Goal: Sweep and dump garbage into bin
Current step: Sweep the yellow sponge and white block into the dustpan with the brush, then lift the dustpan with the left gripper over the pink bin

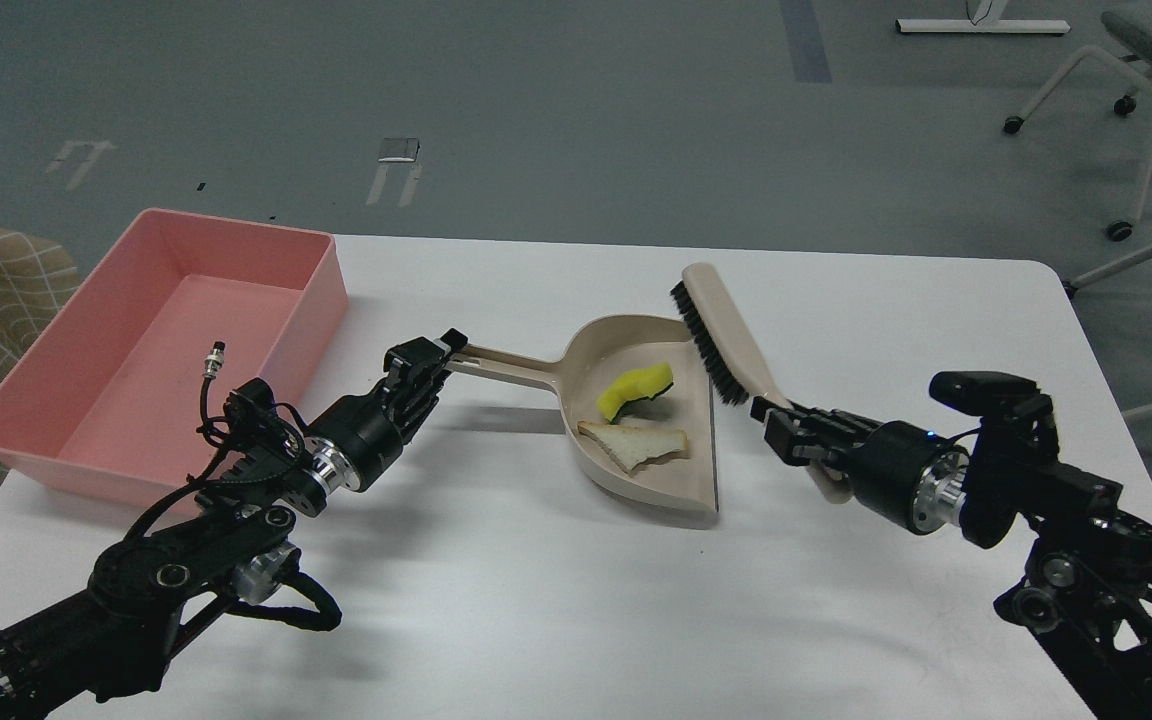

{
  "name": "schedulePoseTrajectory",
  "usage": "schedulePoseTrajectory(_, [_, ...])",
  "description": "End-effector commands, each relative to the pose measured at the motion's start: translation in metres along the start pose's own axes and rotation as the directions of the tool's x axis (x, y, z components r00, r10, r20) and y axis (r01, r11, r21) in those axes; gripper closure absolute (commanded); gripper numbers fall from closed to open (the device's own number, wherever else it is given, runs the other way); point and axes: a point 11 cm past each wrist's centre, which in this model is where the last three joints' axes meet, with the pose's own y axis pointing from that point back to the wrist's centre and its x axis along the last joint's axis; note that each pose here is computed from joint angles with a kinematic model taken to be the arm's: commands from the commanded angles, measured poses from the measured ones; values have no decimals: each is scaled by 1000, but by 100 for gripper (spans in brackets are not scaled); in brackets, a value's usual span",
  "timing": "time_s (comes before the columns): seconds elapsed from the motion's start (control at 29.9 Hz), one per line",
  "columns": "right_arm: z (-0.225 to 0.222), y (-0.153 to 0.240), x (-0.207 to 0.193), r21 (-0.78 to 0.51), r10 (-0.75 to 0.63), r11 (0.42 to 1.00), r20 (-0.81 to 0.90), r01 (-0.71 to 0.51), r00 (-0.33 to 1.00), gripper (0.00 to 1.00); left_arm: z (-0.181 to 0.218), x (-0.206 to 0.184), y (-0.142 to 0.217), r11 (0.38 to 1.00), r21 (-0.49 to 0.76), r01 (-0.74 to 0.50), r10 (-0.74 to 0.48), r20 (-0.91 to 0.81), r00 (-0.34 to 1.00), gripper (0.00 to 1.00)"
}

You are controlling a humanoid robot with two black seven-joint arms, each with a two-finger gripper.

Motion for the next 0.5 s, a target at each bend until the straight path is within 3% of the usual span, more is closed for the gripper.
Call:
schedulePoseTrajectory(0.0, [33, 23, 23, -75, 72, 995, 91, -65, 993, 85, 4, 0, -3, 1000, -13, -21, 20, -57, 998, 100])
schedulePoseTrajectory(0.2, [69, 60, 40, -144, 108, 986, 145, -87, 983, 87, 8, 4, -8, 998, -20, -63, 60, -153, 986, 100])
schedulePoseTrajectory(0.37, [95, 82, 30, -220, 138, 971, 198, -93, 970, 87, 22, 8, -12, 995, -60, -80, 67, -197, 978, 100])
schedulePoseTrajectory(0.47, [114, 94, 11, -275, 128, 960, 242, -59, 962, 87, 38, 30, -7, 988, -102, -117, 90, -236, 968, 100])
